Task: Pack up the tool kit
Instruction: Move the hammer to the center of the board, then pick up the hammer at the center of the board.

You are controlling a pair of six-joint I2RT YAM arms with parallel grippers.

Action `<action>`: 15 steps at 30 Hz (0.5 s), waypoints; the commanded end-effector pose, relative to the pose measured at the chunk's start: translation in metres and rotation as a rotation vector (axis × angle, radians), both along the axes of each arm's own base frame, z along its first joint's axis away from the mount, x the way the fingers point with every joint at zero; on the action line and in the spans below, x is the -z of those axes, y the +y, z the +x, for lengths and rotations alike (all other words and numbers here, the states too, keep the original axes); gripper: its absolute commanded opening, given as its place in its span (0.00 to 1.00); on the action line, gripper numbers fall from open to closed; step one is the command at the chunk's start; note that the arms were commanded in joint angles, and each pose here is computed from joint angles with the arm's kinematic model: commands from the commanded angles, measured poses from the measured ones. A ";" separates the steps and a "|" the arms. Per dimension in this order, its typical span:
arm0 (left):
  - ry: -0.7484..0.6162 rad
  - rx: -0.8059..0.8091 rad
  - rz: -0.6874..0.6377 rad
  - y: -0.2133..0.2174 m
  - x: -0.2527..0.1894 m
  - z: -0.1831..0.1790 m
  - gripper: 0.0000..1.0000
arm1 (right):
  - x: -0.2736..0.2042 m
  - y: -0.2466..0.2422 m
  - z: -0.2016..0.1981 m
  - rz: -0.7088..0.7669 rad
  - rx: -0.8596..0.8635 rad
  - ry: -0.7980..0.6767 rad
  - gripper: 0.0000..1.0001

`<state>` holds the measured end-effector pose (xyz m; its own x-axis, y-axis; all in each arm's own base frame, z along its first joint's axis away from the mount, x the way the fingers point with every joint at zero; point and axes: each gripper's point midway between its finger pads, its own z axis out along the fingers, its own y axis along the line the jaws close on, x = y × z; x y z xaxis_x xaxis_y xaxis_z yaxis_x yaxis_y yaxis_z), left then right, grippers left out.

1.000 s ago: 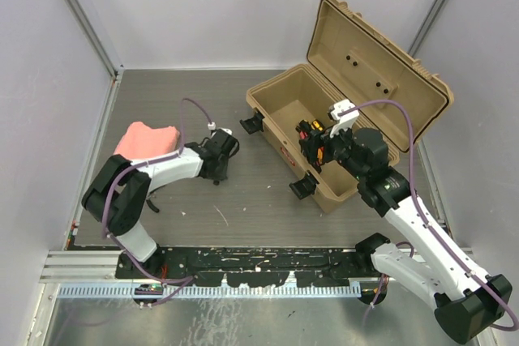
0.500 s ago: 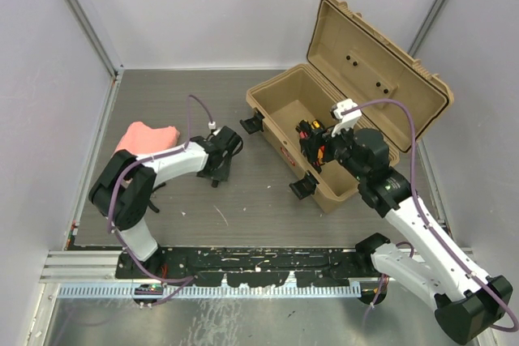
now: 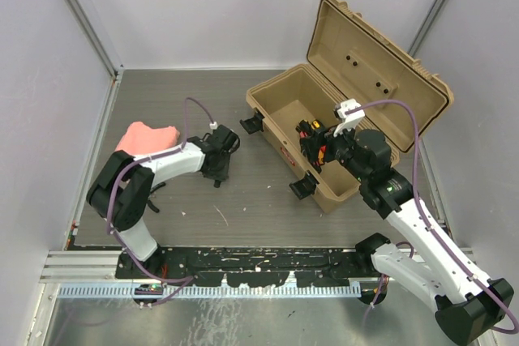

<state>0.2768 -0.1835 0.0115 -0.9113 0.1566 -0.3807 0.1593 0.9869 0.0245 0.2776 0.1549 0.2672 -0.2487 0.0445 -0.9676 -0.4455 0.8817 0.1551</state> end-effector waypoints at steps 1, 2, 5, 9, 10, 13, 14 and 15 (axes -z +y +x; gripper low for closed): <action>0.239 0.024 -0.036 -0.004 0.051 -0.055 0.32 | -0.035 0.000 -0.001 0.068 0.009 -0.078 0.74; 0.236 0.014 -0.026 -0.002 0.050 -0.054 0.37 | -0.035 -0.001 -0.001 0.071 0.010 -0.078 0.74; 0.236 -0.013 0.008 0.005 0.050 -0.056 0.42 | -0.037 -0.001 -0.003 0.082 0.012 -0.078 0.74; 0.244 -0.033 -0.026 0.002 0.055 -0.061 0.26 | -0.036 -0.001 -0.002 0.082 0.011 -0.078 0.74; 0.241 -0.042 -0.036 0.001 0.056 -0.061 0.18 | -0.037 0.000 -0.003 0.085 0.008 -0.077 0.75; 0.187 -0.046 -0.089 -0.003 0.048 -0.059 0.00 | -0.044 0.004 -0.005 0.133 -0.003 -0.069 0.76; 0.151 -0.051 -0.123 -0.005 0.043 -0.056 0.00 | -0.050 0.007 -0.006 0.167 -0.011 -0.074 0.78; 0.105 -0.059 -0.156 -0.007 0.036 -0.053 0.00 | -0.056 0.010 -0.008 0.210 -0.021 -0.080 0.82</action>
<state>0.2751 -0.1969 0.0134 -0.8979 0.0808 -0.4327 0.1274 0.9886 -0.0799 0.2731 0.1559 0.2740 -0.2531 0.0979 -0.9625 -0.4406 0.8740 0.2048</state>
